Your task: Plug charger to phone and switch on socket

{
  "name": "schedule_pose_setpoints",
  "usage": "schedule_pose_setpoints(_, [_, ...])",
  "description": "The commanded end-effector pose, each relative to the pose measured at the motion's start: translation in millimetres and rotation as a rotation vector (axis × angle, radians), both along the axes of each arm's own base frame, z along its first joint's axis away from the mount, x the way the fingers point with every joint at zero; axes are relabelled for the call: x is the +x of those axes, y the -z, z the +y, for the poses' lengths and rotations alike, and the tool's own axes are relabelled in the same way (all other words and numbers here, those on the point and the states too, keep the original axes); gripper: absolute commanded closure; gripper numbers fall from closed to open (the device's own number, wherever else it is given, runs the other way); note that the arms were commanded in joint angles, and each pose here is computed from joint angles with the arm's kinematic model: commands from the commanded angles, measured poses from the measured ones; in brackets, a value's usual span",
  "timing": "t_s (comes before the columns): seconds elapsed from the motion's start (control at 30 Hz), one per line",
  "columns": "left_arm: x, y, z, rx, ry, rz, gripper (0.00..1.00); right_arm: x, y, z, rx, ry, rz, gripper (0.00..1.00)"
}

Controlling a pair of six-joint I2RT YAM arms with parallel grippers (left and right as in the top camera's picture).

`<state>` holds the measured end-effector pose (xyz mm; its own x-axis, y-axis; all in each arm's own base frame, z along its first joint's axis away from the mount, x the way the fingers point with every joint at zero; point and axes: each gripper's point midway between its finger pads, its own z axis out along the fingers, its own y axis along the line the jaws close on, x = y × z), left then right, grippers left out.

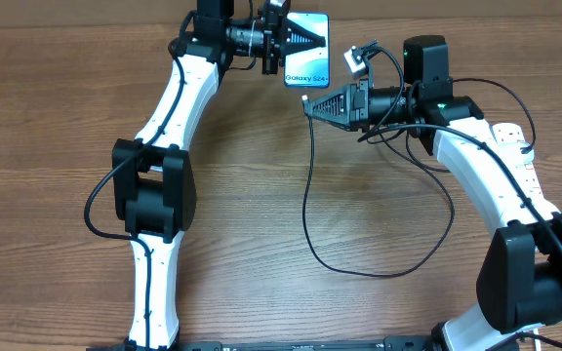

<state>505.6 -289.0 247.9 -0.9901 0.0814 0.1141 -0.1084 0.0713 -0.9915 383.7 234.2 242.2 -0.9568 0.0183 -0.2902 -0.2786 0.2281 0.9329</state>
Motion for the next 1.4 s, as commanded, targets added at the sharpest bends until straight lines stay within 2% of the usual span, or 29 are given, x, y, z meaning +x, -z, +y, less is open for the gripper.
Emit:
schedule_pose_setpoints(0.0, [-11,-33,2,-0.031,0.037,-0.061,0.96,7,3,0,-0.020,0.043,0.032,0.96])
schedule_pose_setpoints(1.37, [0,-36,8,-0.029,-0.008,-0.118,0.96,12,-8,2,0.014,0.055,0.043,0.96])
